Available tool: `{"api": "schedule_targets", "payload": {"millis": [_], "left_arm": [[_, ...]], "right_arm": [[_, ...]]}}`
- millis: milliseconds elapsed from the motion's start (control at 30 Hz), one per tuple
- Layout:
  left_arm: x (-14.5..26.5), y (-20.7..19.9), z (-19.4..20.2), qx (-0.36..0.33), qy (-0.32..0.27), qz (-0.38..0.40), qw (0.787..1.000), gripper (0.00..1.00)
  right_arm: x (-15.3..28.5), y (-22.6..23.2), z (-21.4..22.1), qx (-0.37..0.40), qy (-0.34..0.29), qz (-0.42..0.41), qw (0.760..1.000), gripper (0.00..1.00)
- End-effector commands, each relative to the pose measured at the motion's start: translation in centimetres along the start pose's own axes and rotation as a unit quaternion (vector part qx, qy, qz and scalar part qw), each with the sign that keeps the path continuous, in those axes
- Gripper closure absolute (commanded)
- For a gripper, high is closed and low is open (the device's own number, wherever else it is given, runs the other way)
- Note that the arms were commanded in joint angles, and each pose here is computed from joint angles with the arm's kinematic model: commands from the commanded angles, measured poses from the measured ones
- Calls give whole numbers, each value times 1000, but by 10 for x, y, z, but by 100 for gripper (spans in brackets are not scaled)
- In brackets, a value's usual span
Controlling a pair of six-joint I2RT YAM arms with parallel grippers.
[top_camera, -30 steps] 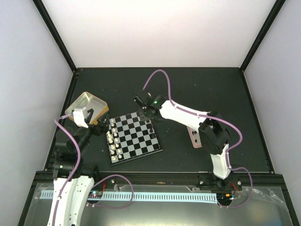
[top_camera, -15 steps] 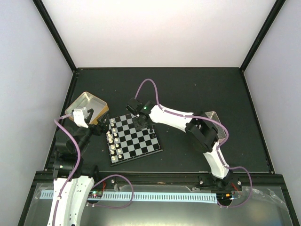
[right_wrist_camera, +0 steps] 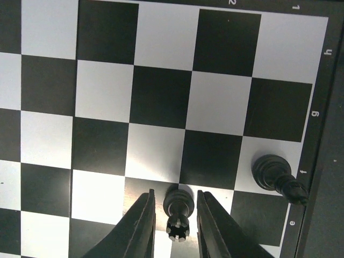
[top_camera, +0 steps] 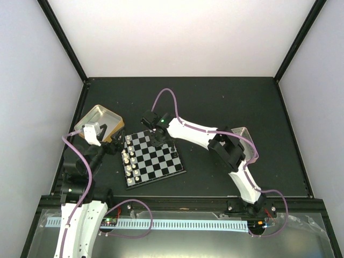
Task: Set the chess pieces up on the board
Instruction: Place the chess piece on the chessboard, then pick up the chess piece from the storage box, then place the chess piece on the chessboard.
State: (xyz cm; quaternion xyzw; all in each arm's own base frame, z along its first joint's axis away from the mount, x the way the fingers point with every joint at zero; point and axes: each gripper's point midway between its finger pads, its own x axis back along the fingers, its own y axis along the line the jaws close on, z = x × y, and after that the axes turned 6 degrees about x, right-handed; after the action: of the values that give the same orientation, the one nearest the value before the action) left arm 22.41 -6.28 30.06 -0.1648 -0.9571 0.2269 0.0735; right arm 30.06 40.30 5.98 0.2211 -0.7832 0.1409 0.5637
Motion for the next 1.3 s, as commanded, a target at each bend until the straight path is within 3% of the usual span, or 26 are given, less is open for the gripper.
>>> {"api": "schedule_targets", "payload": {"millis": [0, 233, 533, 900, 1267], "left_arm": [[5, -6, -12, -11, -21, 8, 1000, 1], [5, -6, -12, -11, -21, 7, 1000, 1], [5, -6, -12, -11, -21, 8, 1000, 1], [5, -6, -12, -11, -21, 6, 1000, 1], [4, -5, -11, -11, -19, 3, 1000, 1]], "right_arm": [[-1, -4, 5, 2, 11, 17, 1000, 76], [-5, -4, 13, 2, 24, 12, 1000, 75], [-3, 0, 6, -5, 14, 5, 1000, 92], [12, -17, -46, -42, -60, 16, 997, 91], [-7, -56, -69, -112, -71, 47, 990, 91]]}}
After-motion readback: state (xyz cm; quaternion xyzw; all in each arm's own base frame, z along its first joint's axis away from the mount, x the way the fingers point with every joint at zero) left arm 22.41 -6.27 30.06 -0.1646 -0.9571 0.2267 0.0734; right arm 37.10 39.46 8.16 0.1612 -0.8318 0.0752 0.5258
